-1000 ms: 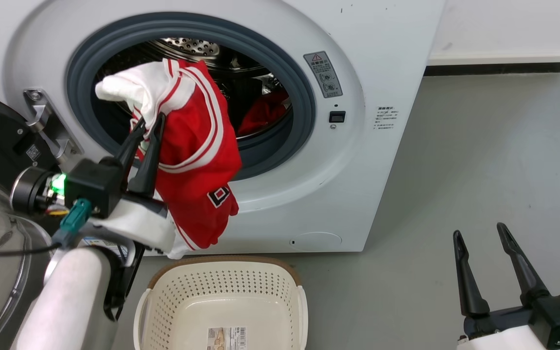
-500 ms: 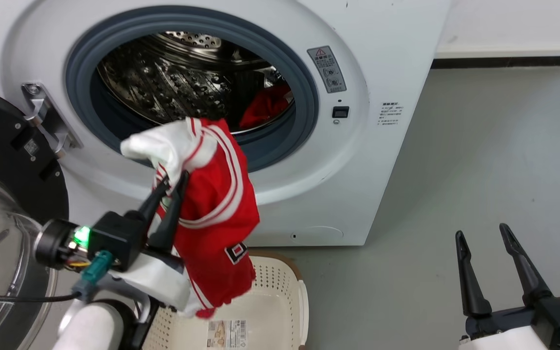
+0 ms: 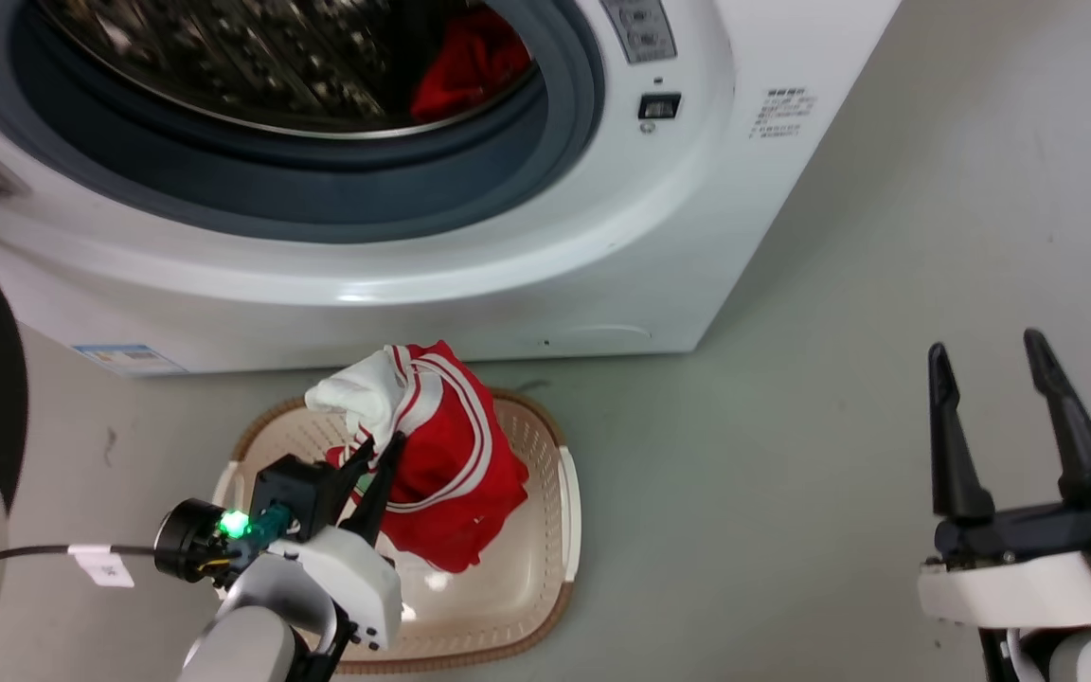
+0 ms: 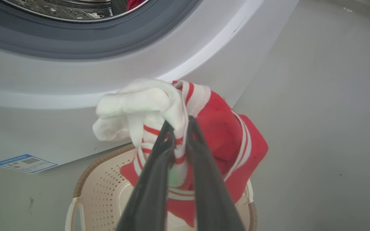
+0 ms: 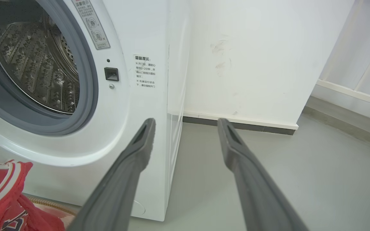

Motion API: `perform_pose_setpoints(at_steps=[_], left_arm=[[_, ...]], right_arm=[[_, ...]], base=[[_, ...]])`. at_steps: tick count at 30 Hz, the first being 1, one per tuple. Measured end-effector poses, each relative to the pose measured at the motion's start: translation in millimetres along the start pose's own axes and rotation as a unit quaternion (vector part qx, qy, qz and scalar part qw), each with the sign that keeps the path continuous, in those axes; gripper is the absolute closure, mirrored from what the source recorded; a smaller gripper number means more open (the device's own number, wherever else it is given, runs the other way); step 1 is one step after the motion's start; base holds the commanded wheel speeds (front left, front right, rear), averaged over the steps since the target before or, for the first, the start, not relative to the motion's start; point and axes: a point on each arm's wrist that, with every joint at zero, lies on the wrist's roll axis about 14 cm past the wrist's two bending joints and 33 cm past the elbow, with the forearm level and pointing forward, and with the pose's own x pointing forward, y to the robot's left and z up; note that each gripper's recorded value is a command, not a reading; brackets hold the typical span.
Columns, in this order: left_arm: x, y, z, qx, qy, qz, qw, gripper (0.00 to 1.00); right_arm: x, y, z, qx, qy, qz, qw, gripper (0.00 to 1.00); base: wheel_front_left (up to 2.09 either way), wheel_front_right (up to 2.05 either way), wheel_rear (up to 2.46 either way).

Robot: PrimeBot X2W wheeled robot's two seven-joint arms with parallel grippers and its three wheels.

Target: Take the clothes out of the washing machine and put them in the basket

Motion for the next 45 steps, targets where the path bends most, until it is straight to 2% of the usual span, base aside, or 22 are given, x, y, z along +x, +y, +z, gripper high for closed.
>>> perform_pose_setpoints(at_steps=[6, 12, 19, 24, 31, 32, 33, 37, 45], left_arm=[[32, 13, -71, -0.019, 0.097, 0.000, 0.995, 1.00], [62, 17, -137, -0.020, 0.192, -0.017, 0.981, 1.00], [80, 16, -206, 0.009, 0.302, -0.046, 0.952, 1.00], [78, 8, -246, 0.020, 0.372, -0.068, 0.926, 1.00], [70, -2, -271, 0.034, 0.430, -0.086, 0.898, 1.00], [68, -4, -271, 0.032, 0.434, -0.087, 0.896, 0.70], [66, -5, -271, 0.031, 0.439, -0.086, 0.894, 0.00], [65, -12, -261, 0.026, 0.434, -0.087, 0.896, 0.00], [57, -26, -216, -0.005, 0.353, -0.070, 0.933, 0.00]], right_arm=[[22, -8, -25, -0.003, 0.021, -0.009, 1.000, 0.00], [38, -16, -58, -0.002, 0.052, -0.019, 0.998, 0.00], [47, -22, -92, -0.004, 0.084, -0.026, 0.996, 0.00], [47, -26, -109, -0.009, 0.104, -0.030, 0.994, 0.00], [46, -28, -119, -0.011, 0.117, -0.031, 0.993, 0.00], [46, -27, -119, -0.010, 0.116, -0.030, 0.993, 0.00], [47, -26, -118, -0.010, 0.114, -0.029, 0.993, 0.00], [48, -26, -108, -0.010, 0.104, -0.029, 0.994, 0.00], [40, -17, -80, -0.008, 0.080, -0.018, 0.997, 0.00]], base=[[0.00, 0.00, 0.00], [0.00, 0.00, 0.00], [0.00, 0.00, 0.00], [0.00, 0.00, 0.00], [0.00, 0.00, 0.00], [0.00, 0.00, 0.00], [0.00, 0.00, 0.00], [0.00, 0.00, 0.00], [0.00, 0.00, 0.00]])
